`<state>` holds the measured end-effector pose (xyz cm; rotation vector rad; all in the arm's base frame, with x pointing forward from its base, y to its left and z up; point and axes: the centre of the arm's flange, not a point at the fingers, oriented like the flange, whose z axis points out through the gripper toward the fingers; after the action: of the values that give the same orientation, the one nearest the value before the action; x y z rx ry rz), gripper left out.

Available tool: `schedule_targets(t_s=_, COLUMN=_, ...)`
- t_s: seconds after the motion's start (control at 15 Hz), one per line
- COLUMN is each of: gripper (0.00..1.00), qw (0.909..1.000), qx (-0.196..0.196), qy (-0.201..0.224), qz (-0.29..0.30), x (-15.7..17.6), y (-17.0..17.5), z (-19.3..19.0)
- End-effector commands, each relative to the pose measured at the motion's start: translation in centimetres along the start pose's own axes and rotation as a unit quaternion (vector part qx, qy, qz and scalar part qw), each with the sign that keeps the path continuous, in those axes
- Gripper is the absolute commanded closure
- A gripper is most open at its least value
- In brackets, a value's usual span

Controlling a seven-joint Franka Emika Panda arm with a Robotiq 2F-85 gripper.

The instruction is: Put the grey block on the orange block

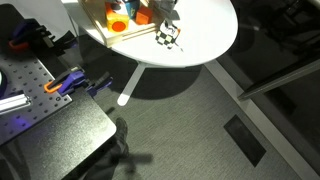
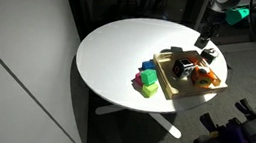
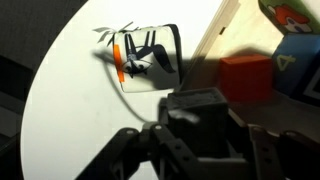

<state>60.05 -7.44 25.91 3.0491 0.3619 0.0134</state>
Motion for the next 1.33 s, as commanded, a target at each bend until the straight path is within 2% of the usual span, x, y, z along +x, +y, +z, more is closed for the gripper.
schedule_targets(t_s=0.0, gripper=0.68, qw=0.9999, qx=-0.009, qy=0.011, qz=-0.008, x=-0.3, y=-2.5, z=-1.8)
schedule_targets(t_s=0.4, gripper=0.68, qw=0.9989, qx=0.009, qy=0.011, qz=-0.044, x=-0.8, y=-6.0, z=-2.7)
schedule_targets(t_s=0.67, gripper=0.68, qw=0.9985, qx=0.016, qy=-0.002, qz=-0.052, x=-1.2, y=-7.1, z=-1.8)
schedule_targets(t_s=0.73, gripper=0.18, qw=0.9986, qx=0.015, qy=-0.005, qz=-0.052, x=-1.2, y=-7.1, z=-1.4)
schedule_targets(t_s=0.8, gripper=0.17, qw=0.9985, qx=0.014, qy=-0.007, qz=-0.052, x=-1.3, y=-7.1, z=-1.2)
schedule_targets(t_s=1.0, gripper=0.0, qw=0.9986, qx=0.012, qy=-0.009, qz=-0.05, x=-1.8, y=-7.2, z=-0.8)
schedule_targets(t_s=1.27, gripper=0.0, qw=0.9983, qx=0.016, qy=-0.004, qz=-0.055, x=-2.7, y=-7.6, z=-1.0)
